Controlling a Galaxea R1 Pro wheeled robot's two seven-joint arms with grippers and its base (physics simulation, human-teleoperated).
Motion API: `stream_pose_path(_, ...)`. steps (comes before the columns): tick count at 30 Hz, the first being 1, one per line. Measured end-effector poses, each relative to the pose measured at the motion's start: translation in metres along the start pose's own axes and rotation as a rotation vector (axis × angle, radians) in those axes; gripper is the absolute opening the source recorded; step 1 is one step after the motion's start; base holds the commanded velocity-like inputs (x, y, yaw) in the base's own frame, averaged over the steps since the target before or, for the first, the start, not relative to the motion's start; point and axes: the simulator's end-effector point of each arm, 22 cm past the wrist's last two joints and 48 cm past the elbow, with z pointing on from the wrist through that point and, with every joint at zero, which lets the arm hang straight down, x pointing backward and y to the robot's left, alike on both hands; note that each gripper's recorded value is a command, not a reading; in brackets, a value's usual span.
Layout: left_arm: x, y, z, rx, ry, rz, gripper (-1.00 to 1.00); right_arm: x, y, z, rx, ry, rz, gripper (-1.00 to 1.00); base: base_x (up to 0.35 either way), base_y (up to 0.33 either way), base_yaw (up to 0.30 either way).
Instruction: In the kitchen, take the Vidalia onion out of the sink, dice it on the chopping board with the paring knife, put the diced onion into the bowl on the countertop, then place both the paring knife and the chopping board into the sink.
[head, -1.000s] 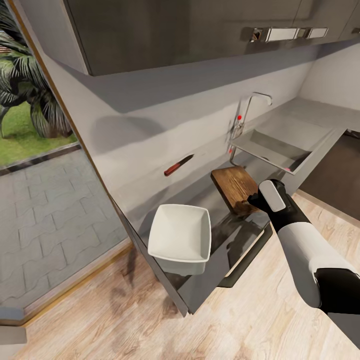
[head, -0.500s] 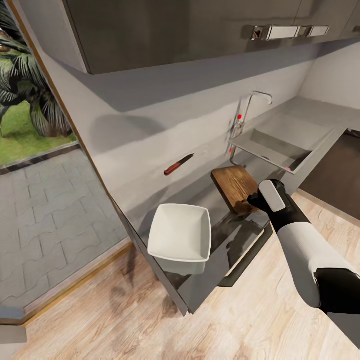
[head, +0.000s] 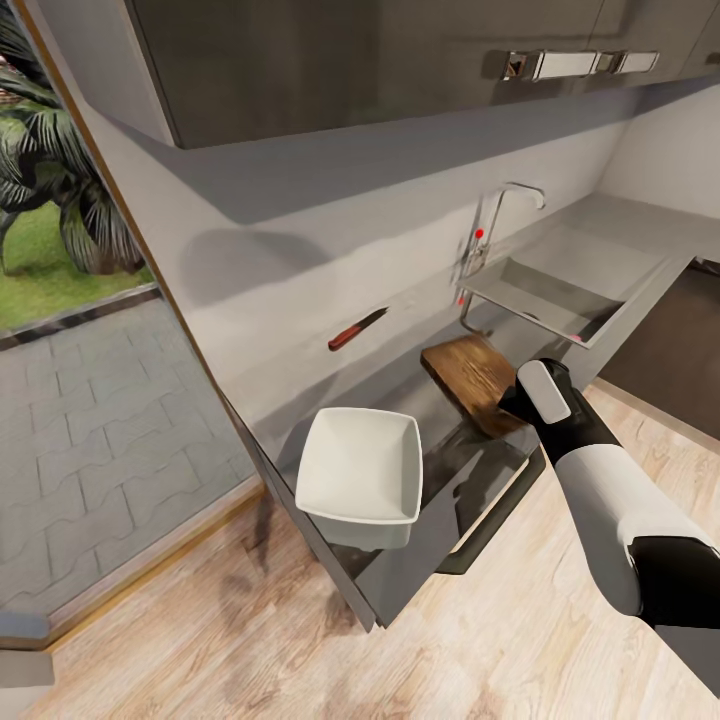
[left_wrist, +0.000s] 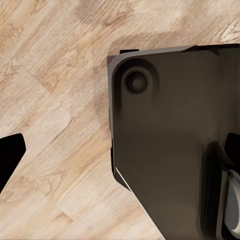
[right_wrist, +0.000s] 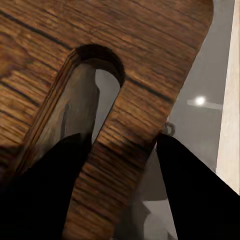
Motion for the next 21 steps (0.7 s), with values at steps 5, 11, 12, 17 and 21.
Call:
stream_pose_path(5,-0.0002,-0.0005,0.0000,0.001,0.000,0.000,1.00,-0.0007,-0.0005,-0.0002,0.001,-0.002,0.003,-1.00,0.000,0.000,0.000)
stream_pose_path(11,-0.0001,-0.0006,0.0000,0.001,0.000,0.000,1.00,-0.0006,-0.0007,-0.0001,0.001,-0.001,0.003,-1.00,0.000,0.000,0.000)
stream_pose_path(12,0.0000,-0.0007,-0.0001,0.001,0.000,0.000,1.00,-0.0006,-0.0007,-0.0001,0.001,-0.001,0.003,-1.00,0.000,0.000,0.000)
stream_pose_path(17,0.0000,-0.0006,-0.0001,0.001,0.000,0.000,1.00,-0.0008,-0.0012,0.0003,0.001,-0.001,0.008,-1.00,0.000,0.000,0.000)
stream_pose_path(21,0.0001,-0.0017,-0.0001,0.003,0.001,0.000,1.00,-0.0009,-0.0017,0.0005,0.002,-0.001,0.009,-1.00,0.000,0.000,0.000)
